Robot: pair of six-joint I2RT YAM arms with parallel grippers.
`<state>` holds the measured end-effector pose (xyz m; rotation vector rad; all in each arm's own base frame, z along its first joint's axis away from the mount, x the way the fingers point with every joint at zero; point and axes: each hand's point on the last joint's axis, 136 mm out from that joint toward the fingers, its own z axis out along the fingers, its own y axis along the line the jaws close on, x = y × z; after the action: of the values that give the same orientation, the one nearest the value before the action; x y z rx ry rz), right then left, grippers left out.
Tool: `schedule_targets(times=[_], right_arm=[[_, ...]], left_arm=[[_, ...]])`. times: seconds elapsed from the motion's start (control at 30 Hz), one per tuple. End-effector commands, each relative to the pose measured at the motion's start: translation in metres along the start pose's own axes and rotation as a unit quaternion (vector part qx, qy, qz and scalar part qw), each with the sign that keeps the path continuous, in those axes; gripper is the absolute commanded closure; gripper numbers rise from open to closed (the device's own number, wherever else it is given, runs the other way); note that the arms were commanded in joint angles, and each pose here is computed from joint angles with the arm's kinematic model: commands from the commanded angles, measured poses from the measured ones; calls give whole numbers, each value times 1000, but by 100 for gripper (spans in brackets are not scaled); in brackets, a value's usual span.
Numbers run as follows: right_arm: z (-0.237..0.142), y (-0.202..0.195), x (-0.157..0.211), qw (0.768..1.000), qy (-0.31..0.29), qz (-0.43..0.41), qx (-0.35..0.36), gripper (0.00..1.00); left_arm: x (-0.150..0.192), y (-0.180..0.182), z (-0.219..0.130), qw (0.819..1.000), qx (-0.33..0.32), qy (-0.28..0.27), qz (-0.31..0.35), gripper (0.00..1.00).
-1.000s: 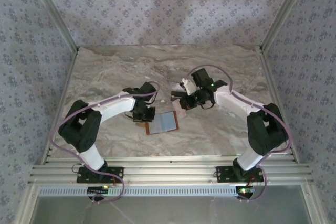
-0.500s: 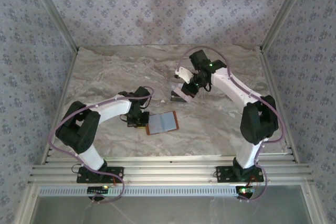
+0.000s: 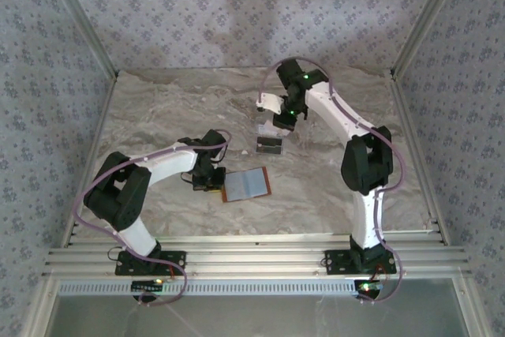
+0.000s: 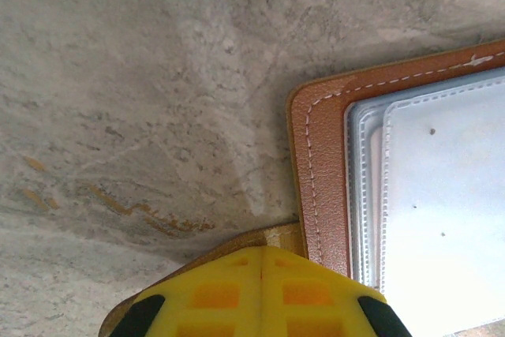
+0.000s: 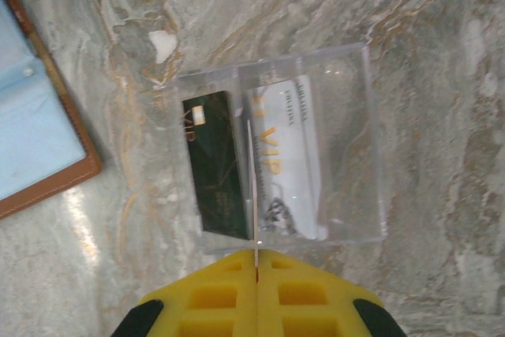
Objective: Take the credit cards out of the card holder
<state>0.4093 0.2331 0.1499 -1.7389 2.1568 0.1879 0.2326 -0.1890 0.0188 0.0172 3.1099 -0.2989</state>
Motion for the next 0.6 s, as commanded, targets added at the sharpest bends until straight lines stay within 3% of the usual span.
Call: schedule_targets(times=[0.0,0.57], right_arm=[[-1,-6,7,999,25,-37,-12,100],[32,-37,0,997,37,-74,-3,100]], left_arm=[[-3,-3,-8,1000,1,-5,-5,97],[3,2,-16,1000,-11,1,-17,97]])
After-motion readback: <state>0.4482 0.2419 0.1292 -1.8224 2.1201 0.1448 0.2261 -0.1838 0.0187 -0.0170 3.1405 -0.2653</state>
